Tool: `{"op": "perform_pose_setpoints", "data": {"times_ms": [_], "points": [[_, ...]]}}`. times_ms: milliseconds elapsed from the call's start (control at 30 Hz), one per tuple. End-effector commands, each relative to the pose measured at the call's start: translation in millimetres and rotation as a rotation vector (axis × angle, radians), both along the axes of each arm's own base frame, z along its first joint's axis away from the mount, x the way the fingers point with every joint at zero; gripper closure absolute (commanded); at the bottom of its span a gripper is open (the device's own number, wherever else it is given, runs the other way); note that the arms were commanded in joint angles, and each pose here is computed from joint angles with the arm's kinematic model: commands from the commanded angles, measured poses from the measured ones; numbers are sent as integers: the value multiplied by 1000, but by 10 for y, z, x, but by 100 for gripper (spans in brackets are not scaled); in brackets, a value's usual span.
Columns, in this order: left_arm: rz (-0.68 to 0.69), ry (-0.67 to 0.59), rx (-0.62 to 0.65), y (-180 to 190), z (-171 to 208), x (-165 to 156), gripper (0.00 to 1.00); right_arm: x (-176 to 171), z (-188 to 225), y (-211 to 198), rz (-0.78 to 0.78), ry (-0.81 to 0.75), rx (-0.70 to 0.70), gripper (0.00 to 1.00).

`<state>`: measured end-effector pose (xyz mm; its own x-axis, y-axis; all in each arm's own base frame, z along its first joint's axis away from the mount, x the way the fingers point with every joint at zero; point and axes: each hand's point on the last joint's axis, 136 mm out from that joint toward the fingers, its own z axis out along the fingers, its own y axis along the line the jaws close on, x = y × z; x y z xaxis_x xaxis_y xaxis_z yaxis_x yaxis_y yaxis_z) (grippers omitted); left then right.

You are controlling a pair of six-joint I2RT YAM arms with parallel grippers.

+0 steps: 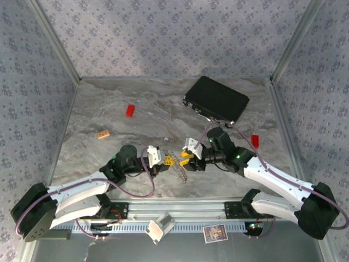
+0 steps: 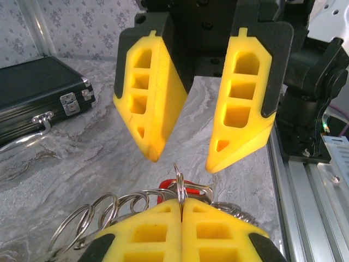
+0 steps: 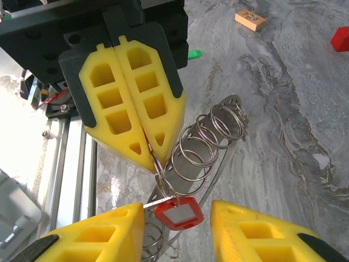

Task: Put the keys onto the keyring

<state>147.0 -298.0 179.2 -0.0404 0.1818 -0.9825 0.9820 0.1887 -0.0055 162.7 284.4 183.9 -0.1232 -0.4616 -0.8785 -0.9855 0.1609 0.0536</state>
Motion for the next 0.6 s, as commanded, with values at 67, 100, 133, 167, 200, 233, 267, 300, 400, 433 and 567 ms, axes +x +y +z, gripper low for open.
{"op": "perform_pose_setpoints", "data": {"times_ms": [67,100,133,167,200,233,267,300,400,433,567], "points": [[-9,-39,-108,-25,273,-14,100,-29,103,32,16,7,54,65],[-10,-38,-107,-25,269,-17,100,-34,112,32,19,6,56,65],[-12,-38,-107,-27,273,-21,100,-36,114,34,20,6,57,66],[-14,-38,-107,-29,275,-24,100,-41,124,40,25,7,60,66],[-14,-37,-105,-29,271,-24,100,-48,132,44,29,6,62,67],[-15,-38,-104,-30,272,-23,100,-48,141,49,32,5,64,68],[-19,-38,-104,-31,275,-30,100,-49,145,54,34,5,62,69],[-20,-39,-103,-32,276,-31,100,-51,148,57,37,4,61,70],[-23,-37,-100,-34,276,-35,100,-52,159,62,43,2,61,76],[-23,-39,-99,-32,277,-35,100,-56,157,60,44,0,59,79],[-22,-40,-86,-31,261,-33,100,-58,159,48,43,-4,52,87]]}}
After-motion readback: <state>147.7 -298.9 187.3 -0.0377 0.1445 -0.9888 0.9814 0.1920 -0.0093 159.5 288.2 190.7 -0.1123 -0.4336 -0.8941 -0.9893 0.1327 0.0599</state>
